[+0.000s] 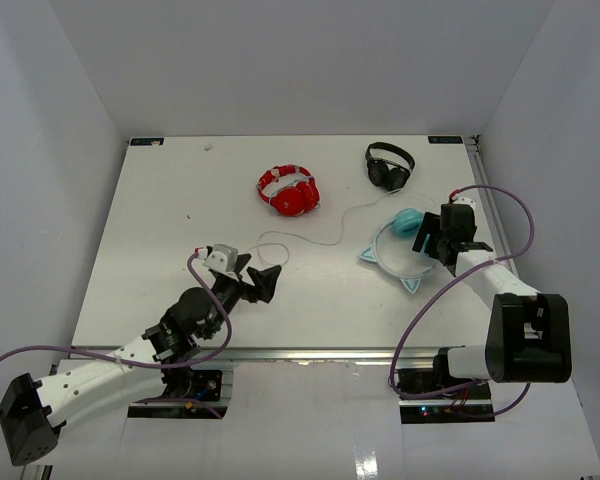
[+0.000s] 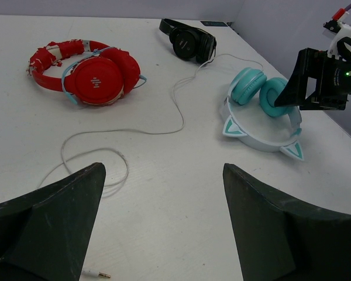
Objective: Wrap the headphones
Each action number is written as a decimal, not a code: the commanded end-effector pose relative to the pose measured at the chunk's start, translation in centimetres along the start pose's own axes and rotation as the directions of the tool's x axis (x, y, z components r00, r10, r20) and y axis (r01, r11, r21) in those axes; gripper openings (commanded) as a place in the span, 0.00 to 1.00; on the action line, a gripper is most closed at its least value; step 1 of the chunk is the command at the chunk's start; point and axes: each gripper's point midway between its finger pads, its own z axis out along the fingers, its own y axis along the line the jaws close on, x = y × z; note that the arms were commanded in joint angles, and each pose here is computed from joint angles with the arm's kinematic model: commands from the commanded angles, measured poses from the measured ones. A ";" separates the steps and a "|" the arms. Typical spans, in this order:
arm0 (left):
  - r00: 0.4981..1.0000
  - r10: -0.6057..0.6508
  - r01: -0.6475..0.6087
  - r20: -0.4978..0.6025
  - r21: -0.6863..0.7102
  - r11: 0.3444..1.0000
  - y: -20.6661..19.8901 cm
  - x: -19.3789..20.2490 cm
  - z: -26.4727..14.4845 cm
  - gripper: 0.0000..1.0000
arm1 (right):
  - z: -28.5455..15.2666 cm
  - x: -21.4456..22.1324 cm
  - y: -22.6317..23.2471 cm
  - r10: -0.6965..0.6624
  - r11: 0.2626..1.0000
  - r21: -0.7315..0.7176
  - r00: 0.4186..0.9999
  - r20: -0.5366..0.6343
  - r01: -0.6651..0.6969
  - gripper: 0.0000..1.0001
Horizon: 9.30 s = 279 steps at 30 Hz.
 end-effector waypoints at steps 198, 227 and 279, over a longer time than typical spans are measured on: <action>0.953 -0.098 0.024 -0.285 -0.252 0.967 1.2 -12.7 -6.2 0.00 | -32.5 6.4 24.2 -0.126 -0.086 -0.801 0.791 0.598 0.592 0.77; 0.944 -0.311 0.316 -0.111 0.021 0.949 -3.4 -16.5 -7.7 0.00 | -34.0 8.2 28.5 0.065 -0.206 -0.778 0.802 0.594 0.594 0.40; 0.804 0.117 0.082 -0.584 0.303 0.950 -7.3 -0.6 -5.5 0.00 | -25.5 -1.6 32.3 -0.233 0.394 -0.601 0.708 0.667 0.695 0.08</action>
